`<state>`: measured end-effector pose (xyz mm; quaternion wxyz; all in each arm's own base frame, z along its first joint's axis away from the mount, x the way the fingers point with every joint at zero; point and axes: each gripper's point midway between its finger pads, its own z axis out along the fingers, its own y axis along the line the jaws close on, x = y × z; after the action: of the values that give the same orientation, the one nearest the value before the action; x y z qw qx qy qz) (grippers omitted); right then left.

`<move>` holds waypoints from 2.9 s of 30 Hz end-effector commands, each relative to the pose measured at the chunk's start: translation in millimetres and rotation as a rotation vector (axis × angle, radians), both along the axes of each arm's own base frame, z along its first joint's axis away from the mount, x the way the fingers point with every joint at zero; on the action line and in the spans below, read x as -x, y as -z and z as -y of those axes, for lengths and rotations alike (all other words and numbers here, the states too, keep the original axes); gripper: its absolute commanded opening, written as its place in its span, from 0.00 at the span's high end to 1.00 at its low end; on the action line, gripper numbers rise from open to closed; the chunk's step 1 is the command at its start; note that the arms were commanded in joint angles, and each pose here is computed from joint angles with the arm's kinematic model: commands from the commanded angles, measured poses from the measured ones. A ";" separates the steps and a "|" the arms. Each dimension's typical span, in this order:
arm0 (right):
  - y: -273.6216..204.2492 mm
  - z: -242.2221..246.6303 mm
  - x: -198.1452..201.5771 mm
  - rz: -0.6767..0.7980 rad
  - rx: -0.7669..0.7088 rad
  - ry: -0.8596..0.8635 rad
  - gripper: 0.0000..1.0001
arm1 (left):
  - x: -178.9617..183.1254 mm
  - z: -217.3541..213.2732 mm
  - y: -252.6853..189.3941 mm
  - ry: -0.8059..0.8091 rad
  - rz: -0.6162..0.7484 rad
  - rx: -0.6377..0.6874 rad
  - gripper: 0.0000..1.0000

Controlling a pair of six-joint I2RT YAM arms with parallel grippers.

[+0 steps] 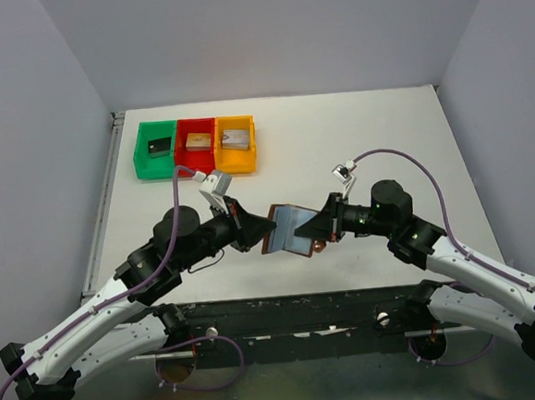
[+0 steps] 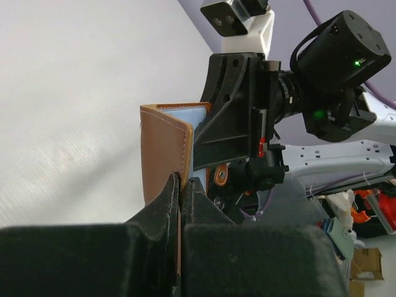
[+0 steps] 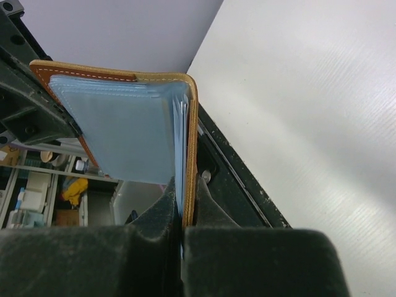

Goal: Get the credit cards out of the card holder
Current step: Open the card holder at the center of the board.

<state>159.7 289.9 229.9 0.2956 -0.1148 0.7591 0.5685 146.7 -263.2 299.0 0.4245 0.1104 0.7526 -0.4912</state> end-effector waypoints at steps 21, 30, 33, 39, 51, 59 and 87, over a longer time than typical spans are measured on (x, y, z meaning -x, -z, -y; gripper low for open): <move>-20.5 4.7 4.2 0.032 -0.068 -0.003 0.20 | -7.8 -5.9 -10.1 -0.059 -0.010 -0.031 1.00; -16.4 -2.2 -4.1 -0.021 0.000 -0.008 0.17 | -17.8 -3.8 -9.5 -0.102 -0.031 -0.078 1.00; -17.1 -3.7 -6.5 -0.033 -0.001 -0.002 0.16 | -19.2 1.5 -7.6 -0.110 -0.036 -0.117 1.00; -21.3 -5.1 -7.9 -0.041 -0.009 0.002 0.15 | -25.1 4.6 -1.8 -0.159 -0.027 -0.219 1.00; -31.6 -3.8 -8.7 -0.060 -0.034 0.024 0.13 | -33.8 -7.1 1.2 -0.256 -0.009 -0.307 1.00; -24.8 -3.9 -8.9 -0.072 -0.020 0.024 0.17 | -30.5 -2.6 -1.6 -0.235 0.001 -0.271 1.00; -35.8 7.7 1.3 0.003 -0.048 0.025 0.70 | -16.1 -14.0 0.6 -0.226 -0.003 -0.096 1.00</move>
<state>158.7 285.0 263.1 0.2970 -0.0949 0.7517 0.5812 164.7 -247.1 280.9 0.4590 0.0536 0.8043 -0.3737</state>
